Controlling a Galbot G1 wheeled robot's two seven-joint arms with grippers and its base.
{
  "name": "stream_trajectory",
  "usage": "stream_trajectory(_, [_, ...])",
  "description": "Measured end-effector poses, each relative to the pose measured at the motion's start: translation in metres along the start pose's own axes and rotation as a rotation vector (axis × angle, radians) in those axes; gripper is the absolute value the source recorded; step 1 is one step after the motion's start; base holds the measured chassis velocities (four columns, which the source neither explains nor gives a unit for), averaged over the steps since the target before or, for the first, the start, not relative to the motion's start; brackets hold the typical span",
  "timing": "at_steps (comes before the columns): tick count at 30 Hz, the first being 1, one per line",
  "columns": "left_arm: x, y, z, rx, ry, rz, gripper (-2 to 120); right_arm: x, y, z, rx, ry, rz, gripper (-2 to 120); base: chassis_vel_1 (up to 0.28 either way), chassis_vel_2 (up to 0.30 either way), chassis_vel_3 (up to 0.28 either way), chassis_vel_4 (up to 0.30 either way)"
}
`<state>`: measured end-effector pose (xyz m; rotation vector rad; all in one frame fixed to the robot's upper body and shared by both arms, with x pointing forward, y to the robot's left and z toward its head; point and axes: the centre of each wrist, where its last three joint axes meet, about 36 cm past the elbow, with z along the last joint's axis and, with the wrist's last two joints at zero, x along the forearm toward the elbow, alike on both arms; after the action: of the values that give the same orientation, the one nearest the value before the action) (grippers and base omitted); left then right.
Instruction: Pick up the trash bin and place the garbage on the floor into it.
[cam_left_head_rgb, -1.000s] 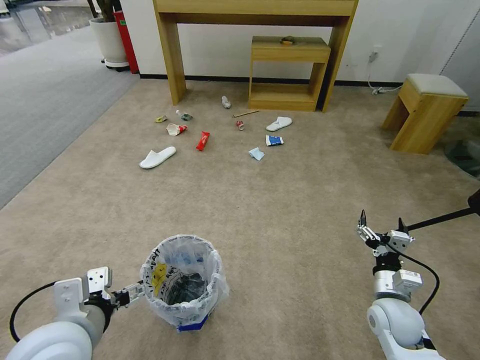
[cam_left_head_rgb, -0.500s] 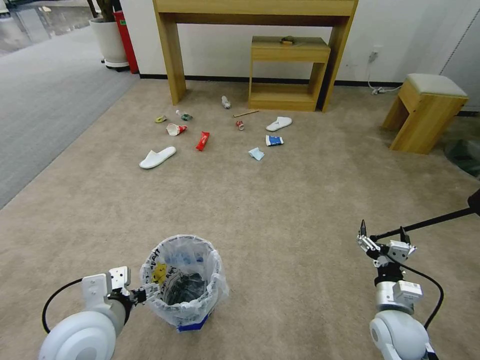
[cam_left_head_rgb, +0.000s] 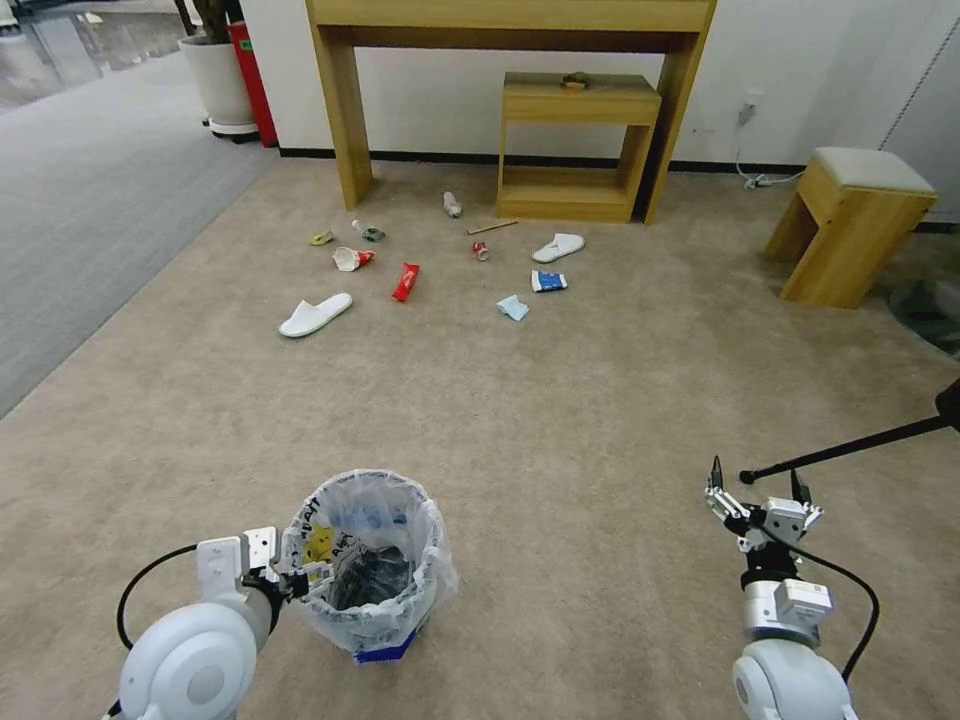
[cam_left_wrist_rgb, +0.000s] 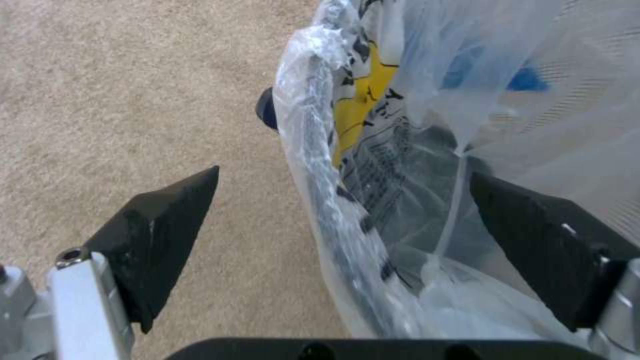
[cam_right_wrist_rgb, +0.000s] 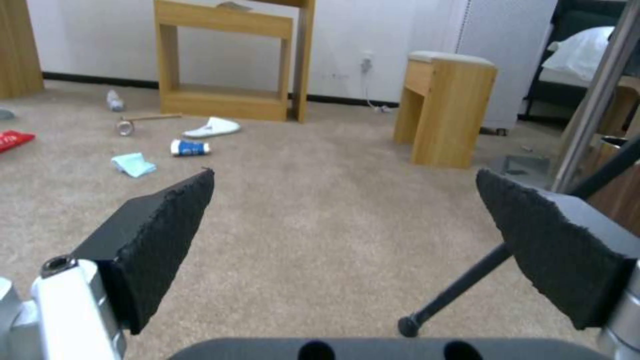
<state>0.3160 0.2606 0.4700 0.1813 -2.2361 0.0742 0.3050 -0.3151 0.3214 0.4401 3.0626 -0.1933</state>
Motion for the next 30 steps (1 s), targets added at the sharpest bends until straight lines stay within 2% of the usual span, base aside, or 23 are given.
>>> stream_trajectory(9, [-0.028,0.000,-0.001,0.015,0.036,-0.016,98,0.010,0.007,0.016,0.013,0.040,-0.012,100,0.000,0.000,0.000,0.000])
stream_trajectory(25, [-0.041,-0.002,0.003,0.019,0.046,-0.028,97,0.010,0.012,0.025,0.018,0.051,-0.020,100,0.000,0.000,0.000,0.000])
stream_trajectory(30, [-0.042,-0.003,0.003,0.019,0.048,-0.027,85,0.009,0.012,0.027,0.018,0.050,-0.020,100,0.000,0.000,0.000,0.000])
